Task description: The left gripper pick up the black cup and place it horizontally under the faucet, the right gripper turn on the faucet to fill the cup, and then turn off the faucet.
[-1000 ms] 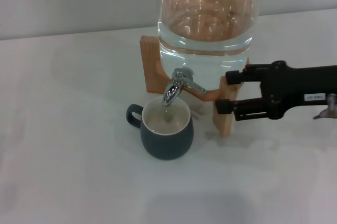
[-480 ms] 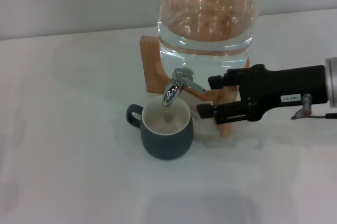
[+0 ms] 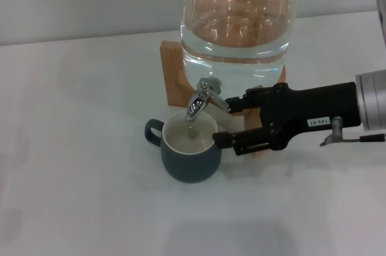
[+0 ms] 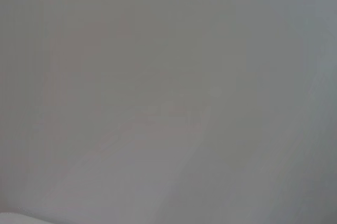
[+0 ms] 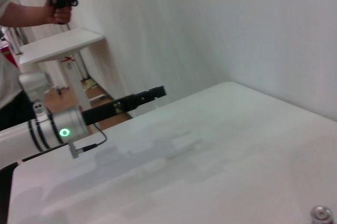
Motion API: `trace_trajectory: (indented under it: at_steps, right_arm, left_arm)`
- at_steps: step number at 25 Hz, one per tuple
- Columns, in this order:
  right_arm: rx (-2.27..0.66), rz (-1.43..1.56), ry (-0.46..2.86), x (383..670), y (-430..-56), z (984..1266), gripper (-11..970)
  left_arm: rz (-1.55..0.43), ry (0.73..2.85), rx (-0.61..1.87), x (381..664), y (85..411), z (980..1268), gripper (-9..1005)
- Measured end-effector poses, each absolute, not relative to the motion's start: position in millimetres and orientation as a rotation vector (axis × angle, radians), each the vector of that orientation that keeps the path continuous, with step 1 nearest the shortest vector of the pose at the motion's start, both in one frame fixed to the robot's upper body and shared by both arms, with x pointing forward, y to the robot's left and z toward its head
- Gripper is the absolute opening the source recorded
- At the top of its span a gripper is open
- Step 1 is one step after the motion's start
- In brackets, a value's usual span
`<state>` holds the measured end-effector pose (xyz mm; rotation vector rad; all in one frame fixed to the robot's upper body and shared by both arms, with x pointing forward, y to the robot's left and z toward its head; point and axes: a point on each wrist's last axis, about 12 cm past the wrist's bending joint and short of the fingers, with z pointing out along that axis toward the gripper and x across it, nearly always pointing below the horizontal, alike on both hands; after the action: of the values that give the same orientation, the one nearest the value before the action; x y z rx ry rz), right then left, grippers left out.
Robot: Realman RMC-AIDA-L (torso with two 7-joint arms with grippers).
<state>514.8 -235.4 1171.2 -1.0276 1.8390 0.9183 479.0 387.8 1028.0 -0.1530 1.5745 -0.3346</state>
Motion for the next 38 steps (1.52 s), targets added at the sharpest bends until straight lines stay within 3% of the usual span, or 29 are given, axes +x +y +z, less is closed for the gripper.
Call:
trace_trajectory:
  at_steps: [21, 38]
  right_arm:
    - [-1.201, 1.047, 1.709, 495, -220, 1177, 795]
    - [-1.218, 1.041, 1.676, 501, -175, 1166, 795]
  left_arm:
    - [-0.341, 1.577, -0.152, 479, 385, 1027, 627]
    - [-0.332, 1.577, -0.134, 480, 381, 1026, 626]
